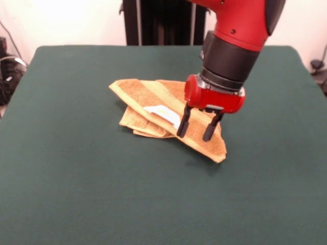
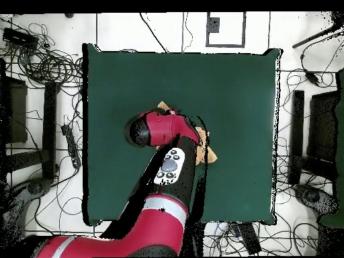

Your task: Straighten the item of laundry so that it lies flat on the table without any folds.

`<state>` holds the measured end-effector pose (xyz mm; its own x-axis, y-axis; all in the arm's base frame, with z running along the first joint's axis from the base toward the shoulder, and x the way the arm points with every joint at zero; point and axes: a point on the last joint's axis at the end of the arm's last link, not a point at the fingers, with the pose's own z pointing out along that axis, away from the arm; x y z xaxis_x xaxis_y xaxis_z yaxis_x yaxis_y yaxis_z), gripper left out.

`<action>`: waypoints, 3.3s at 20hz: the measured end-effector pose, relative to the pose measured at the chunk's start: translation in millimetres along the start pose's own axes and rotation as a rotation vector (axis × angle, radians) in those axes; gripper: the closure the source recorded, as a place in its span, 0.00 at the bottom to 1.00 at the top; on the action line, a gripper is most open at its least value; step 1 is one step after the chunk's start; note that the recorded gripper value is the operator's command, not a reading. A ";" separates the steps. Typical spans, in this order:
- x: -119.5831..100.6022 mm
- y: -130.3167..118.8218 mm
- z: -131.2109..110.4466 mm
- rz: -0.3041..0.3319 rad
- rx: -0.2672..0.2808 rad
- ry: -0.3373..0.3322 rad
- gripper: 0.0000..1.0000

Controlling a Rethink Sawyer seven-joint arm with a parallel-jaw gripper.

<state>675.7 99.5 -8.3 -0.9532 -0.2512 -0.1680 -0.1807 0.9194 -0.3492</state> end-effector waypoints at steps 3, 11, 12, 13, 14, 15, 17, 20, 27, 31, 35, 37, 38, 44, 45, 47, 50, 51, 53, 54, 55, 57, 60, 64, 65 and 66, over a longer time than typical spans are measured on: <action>-1.7 -8.5 0.7 0.053 -0.039 0.032 0.00; -1.4 -55.5 11.1 0.160 -0.078 0.062 0.00; -0.3 -58.6 12.9 0.166 -0.078 0.064 0.00; 1.1 -61.8 15.2 0.172 -0.079 0.067 0.00; 2.1 -62.8 16.6 0.174 -0.079 0.070 0.00; 5.1 -62.0 20.4 0.174 -0.081 0.077 0.00; 6.1 -60.7 21.6 0.172 -0.082 0.079 0.00; 7.3 -54.1 24.1 0.170 -0.093 0.082 0.00; 2.2 -41.4 23.7 0.177 -0.127 0.063 0.00; 2.8 -36.9 22.4 0.176 -0.139 0.076 0.00; 11.0 -28.8 18.6 0.172 -0.155 0.109 0.00; 16.5 -25.9 17.8 0.175 -0.165 0.119 0.00; 22.1 -24.0 16.9 0.180 -0.175 0.126 0.00; 42.7 -16.4 9.7 0.203 -0.214 0.130 0.00; 47.1 -14.3 7.1 0.206 -0.219 0.126 0.00; 53.3 -11.1 3.6 0.205 -0.219 0.118 0.00; 60.7 -3.8 -1.7 0.199 -0.219 0.101 0.00; 62.6 -2.4 -2.6 0.198 -0.219 0.097 0.00; 67.4 1.2 -3.6 0.196 -0.218 0.087 0.00; 68.2 1.8 -3.7 0.195 -0.218 0.085 0.00; 72.1 3.8 -4.2 0.196 -0.215 0.069 0.00; 74.4 4.1 -4.9 0.198 -0.213 0.057 0.00; 78.5 5.0 -9.3 0.201 -0.209 0.030 0.00; 87.2 8.3 -13.9 0.201 -0.205 0.008 0.00; 89.1 9.2 -14.7 0.201 -0.205 0.005 0.00; 91.0 10.0 -15.4 0.201 -0.204 0.002 0.00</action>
<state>583.4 90.5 -12.8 -0.9754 -0.0574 -0.2130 -0.0331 0.9927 -0.1160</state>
